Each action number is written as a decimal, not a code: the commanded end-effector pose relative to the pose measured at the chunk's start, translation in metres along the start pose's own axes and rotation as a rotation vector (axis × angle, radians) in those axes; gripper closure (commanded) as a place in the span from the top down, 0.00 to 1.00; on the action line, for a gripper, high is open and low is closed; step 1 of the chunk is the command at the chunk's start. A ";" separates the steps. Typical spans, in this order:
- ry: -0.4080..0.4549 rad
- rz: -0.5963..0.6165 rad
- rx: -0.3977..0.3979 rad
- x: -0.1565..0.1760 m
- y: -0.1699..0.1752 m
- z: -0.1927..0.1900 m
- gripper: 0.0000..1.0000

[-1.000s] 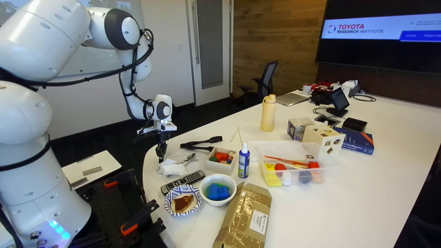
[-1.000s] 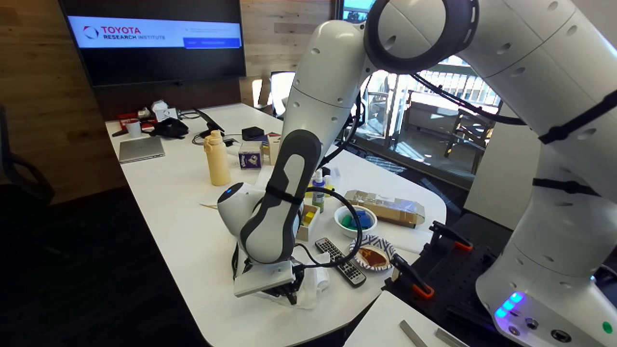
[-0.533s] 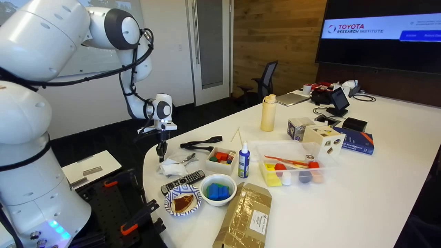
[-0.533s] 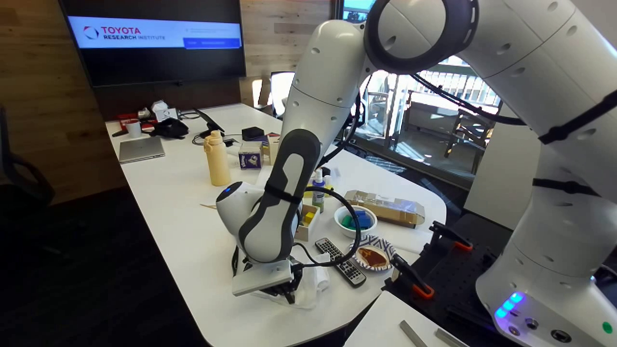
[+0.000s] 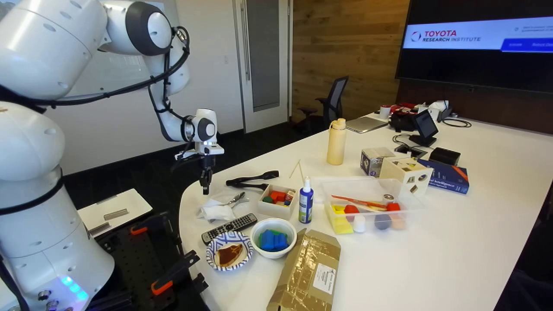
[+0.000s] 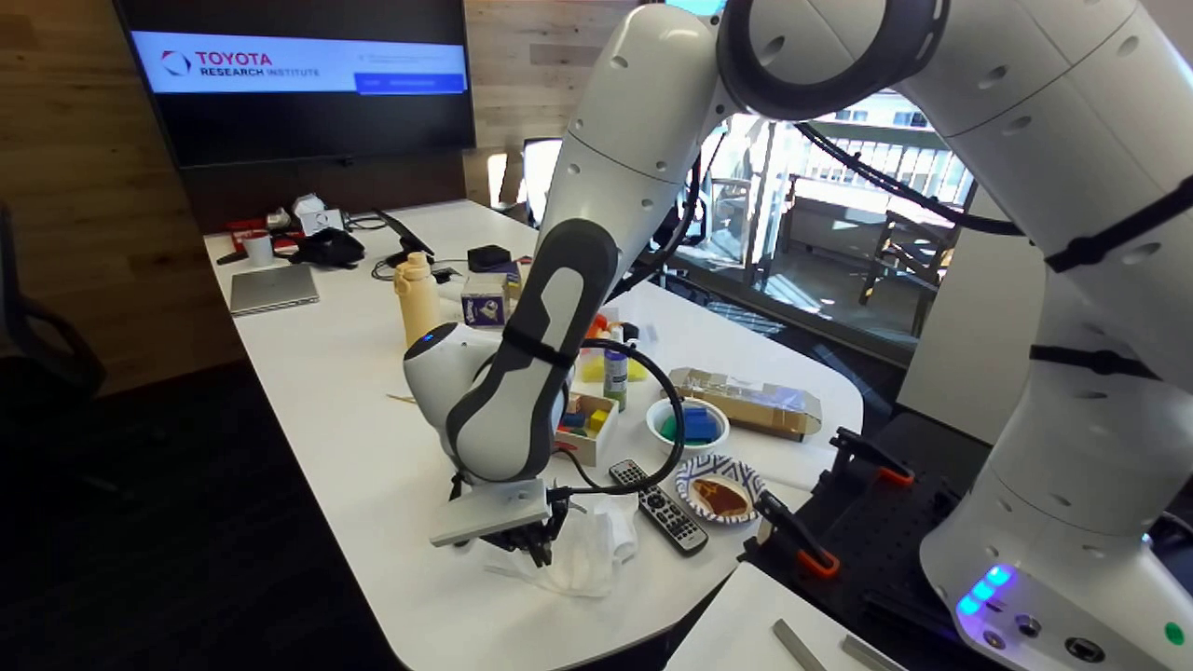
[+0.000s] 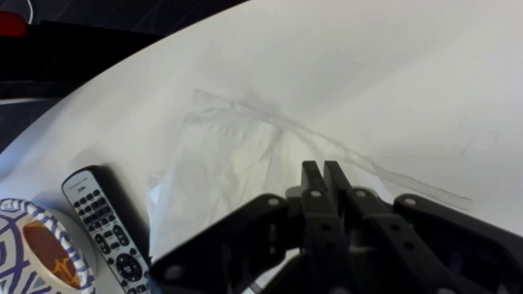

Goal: Pick up the napkin and cover the silverware

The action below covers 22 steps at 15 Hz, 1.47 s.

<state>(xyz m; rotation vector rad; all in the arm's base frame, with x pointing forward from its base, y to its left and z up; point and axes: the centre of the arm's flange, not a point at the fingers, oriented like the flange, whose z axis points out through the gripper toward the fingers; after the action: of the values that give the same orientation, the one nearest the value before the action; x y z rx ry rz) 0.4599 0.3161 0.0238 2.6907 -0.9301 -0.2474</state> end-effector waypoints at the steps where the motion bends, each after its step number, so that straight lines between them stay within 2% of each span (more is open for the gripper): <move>1: -0.007 -0.009 -0.035 0.000 0.008 -0.003 0.40; 9: 0.002 -0.006 -0.144 -0.002 0.015 0.020 1.00; 15: -0.009 -0.013 -0.179 -0.005 0.017 0.033 1.00; 16: -0.010 -0.014 -0.181 -0.005 0.017 0.034 0.85; 17: -0.011 -0.014 -0.184 -0.005 0.017 0.035 0.74; 22: -0.013 -0.018 -0.198 -0.007 0.018 0.039 0.35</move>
<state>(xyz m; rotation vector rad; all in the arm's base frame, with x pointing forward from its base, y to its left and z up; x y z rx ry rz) 0.4339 0.2955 -0.0099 2.5396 -0.8667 -0.3416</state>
